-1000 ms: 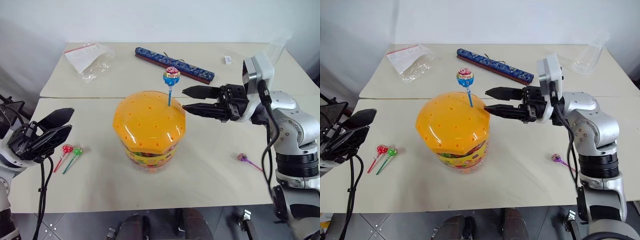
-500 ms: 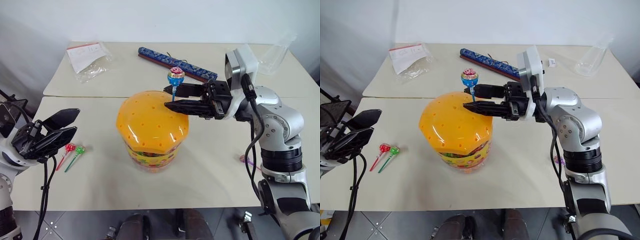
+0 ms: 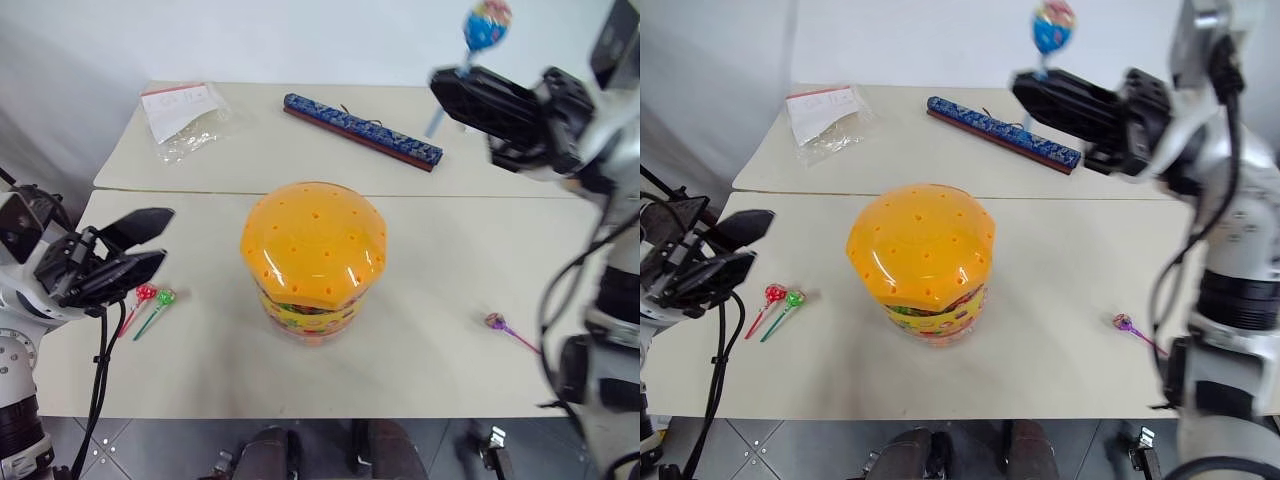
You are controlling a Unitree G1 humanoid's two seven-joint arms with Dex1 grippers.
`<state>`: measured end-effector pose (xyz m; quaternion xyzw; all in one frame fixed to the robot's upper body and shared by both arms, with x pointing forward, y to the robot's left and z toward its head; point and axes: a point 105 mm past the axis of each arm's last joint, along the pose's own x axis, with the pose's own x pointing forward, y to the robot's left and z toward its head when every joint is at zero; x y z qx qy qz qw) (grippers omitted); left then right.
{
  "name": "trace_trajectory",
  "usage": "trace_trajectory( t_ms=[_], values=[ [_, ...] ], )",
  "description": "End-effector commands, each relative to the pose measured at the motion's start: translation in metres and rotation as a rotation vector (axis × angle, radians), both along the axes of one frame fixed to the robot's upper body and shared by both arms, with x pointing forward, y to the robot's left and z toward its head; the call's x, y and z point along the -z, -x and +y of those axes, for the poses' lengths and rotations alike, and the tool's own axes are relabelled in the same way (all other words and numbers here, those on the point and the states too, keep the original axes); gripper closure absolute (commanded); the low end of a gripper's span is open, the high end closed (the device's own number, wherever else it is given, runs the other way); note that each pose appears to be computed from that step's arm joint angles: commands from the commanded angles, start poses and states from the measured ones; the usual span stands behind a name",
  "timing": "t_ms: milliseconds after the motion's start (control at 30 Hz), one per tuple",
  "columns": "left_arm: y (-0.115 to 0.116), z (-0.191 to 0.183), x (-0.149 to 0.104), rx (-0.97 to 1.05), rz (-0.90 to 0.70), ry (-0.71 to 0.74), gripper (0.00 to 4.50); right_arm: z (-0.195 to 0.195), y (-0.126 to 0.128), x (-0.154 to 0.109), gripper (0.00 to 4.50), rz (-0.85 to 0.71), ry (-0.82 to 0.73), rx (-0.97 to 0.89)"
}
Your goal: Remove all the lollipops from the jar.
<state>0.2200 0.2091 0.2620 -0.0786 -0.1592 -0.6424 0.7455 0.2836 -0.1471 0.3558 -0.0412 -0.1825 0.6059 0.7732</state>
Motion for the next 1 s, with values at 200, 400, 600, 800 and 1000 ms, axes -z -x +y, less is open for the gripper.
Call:
trace_trajectory(
  t_ms=[200, 400, 600, 800, 1000],
  values=[
    [0.017, -0.02, 0.004, 0.138, -0.062, -0.219, 1.53, -0.156, -0.028, 0.111, 4.48, 0.242, 0.556, 0.705],
    [0.012, -0.011, 0.016, 0.111, 0.008, -0.227, 1.53, -0.232, -0.008, 0.19, 4.48, 0.341, 0.839, 0.923],
    [0.015, -0.009, 0.021, 0.082, 0.037, -0.214, 1.53, -0.245, 0.011, 0.211, 3.49, 0.381, 0.804, 0.928],
    [0.002, 0.02, 0.031, -0.146, 0.086, -0.206, 1.53, -0.212, 0.02, 0.175, 1.41, 0.127, 0.602, 0.744],
    [-0.028, 0.05, 0.092, -0.458, 0.173, -0.417, 1.53, -0.107, 0.021, 0.157, 0.01, -0.077, 0.469, 0.392]
  ],
)
